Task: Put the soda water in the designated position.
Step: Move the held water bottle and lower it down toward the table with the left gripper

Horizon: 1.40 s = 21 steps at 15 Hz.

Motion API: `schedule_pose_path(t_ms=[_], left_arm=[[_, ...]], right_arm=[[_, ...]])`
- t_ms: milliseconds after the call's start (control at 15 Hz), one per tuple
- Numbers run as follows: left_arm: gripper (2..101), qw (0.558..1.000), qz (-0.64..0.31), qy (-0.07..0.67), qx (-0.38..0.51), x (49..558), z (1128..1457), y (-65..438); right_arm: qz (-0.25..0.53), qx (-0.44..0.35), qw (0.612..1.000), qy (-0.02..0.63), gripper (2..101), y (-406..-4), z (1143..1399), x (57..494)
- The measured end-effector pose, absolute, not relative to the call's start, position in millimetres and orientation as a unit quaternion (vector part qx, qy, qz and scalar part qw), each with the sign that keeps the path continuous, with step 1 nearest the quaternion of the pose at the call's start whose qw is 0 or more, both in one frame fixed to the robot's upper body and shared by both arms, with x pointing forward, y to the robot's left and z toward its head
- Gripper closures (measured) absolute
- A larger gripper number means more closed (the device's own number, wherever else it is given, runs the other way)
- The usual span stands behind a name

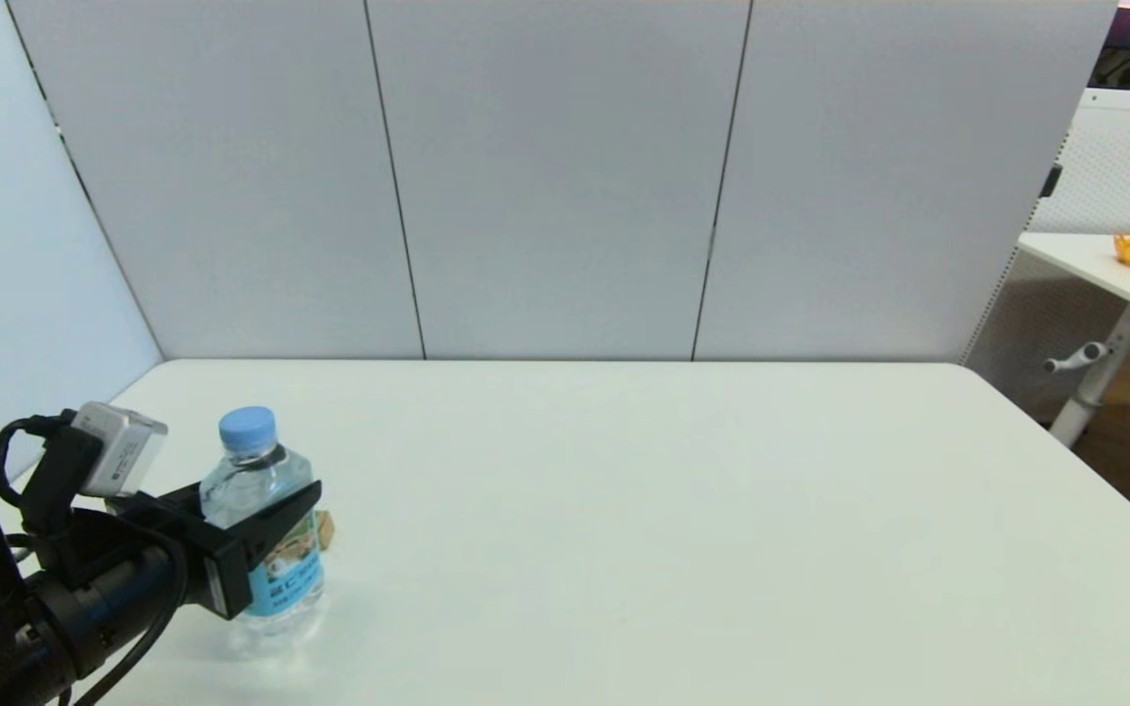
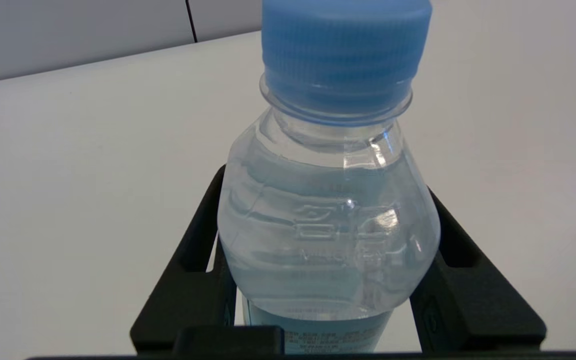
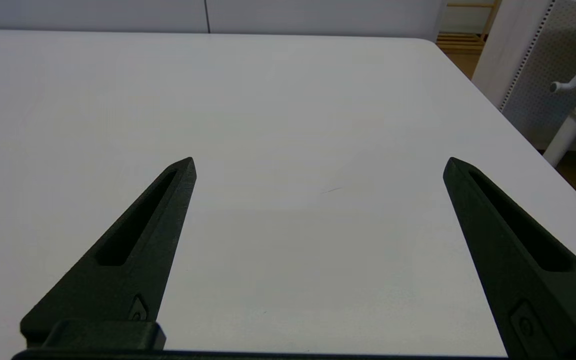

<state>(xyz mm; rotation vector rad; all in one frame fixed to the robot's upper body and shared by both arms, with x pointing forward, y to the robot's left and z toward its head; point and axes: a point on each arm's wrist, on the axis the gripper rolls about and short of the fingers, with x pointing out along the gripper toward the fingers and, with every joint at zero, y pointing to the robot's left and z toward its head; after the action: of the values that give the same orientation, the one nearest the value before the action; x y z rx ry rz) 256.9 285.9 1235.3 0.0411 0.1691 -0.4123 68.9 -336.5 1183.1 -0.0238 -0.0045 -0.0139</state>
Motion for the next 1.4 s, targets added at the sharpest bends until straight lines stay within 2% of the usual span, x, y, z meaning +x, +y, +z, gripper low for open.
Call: schedule_pose_path(t_ms=[1400], left_arm=[[50.3,0.977,-0.202,0.069,0.017,256.0,1230.5,286.8]], right_arm=[[-0.007,-0.012,1.0,-0.002,4.3,-336.5,1183.1,68.9]])
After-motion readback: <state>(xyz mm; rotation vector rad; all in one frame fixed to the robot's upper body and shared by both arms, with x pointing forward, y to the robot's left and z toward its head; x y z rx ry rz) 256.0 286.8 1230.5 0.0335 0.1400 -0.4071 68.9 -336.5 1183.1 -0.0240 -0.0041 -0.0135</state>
